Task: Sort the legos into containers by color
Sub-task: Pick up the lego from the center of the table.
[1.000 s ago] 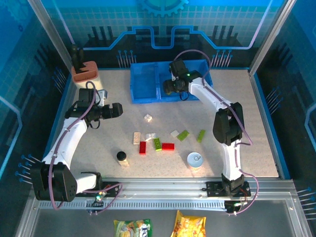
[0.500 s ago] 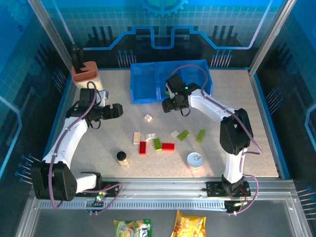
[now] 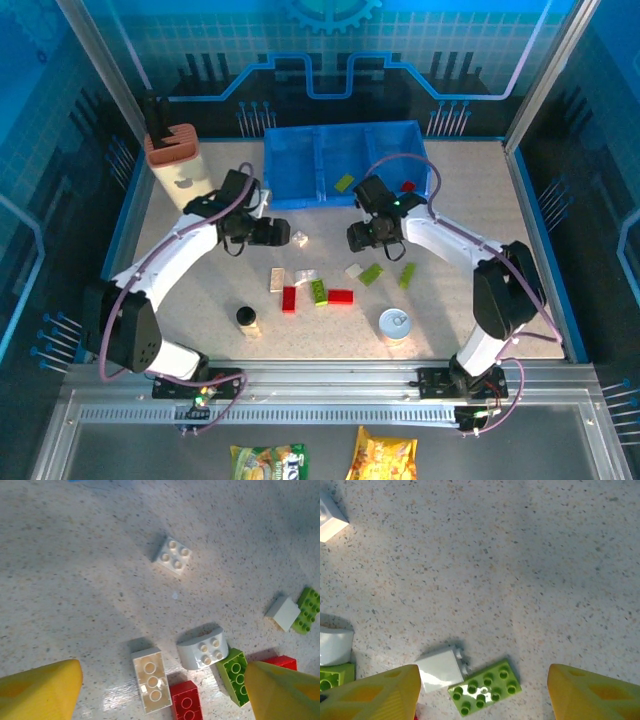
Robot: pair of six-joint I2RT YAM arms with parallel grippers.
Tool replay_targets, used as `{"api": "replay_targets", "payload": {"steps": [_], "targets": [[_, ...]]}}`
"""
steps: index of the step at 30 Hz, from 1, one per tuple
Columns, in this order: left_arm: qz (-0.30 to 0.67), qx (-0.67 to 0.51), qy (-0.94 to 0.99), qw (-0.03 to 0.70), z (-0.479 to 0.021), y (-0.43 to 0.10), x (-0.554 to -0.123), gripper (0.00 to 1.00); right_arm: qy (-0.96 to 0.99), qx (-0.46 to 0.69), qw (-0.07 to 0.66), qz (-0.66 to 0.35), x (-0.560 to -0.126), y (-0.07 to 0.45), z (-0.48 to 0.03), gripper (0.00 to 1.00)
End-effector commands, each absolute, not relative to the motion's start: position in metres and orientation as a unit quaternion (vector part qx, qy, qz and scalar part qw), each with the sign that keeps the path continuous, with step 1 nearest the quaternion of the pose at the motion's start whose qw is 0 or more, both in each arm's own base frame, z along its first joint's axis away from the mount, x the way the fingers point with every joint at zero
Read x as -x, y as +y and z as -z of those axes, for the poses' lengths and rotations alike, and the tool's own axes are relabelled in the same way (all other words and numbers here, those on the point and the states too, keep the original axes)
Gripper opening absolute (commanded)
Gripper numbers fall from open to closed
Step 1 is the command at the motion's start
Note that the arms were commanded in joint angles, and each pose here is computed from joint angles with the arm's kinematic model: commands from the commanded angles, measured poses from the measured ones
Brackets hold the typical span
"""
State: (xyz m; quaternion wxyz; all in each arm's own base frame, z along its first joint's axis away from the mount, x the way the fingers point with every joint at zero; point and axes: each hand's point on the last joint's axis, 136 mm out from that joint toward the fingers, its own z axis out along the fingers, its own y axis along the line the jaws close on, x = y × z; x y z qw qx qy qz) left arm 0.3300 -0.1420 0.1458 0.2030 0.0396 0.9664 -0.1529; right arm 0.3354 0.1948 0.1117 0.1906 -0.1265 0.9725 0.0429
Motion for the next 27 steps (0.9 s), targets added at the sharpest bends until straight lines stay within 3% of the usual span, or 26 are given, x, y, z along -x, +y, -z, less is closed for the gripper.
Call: {"api": "replay_targets", "payload": {"steps": [1,15,27], "targets": [[0.127,-0.046,0.972,0.191,-0.141,-0.149,-0.335,0.81,0.97,0.106,0.217,-0.03,-0.332,0.178,-0.128,0.69],[0.054,-0.138,0.976,0.16,-0.093,-0.188,-0.378,0.75,0.964,0.041,0.263,-0.023,-0.305,0.112,-0.166,0.67],[0.025,-0.208,0.967,0.142,-0.05,-0.199,-0.405,0.7,0.96,0.015,0.277,-0.04,-0.295,0.099,-0.18,0.67]]}}
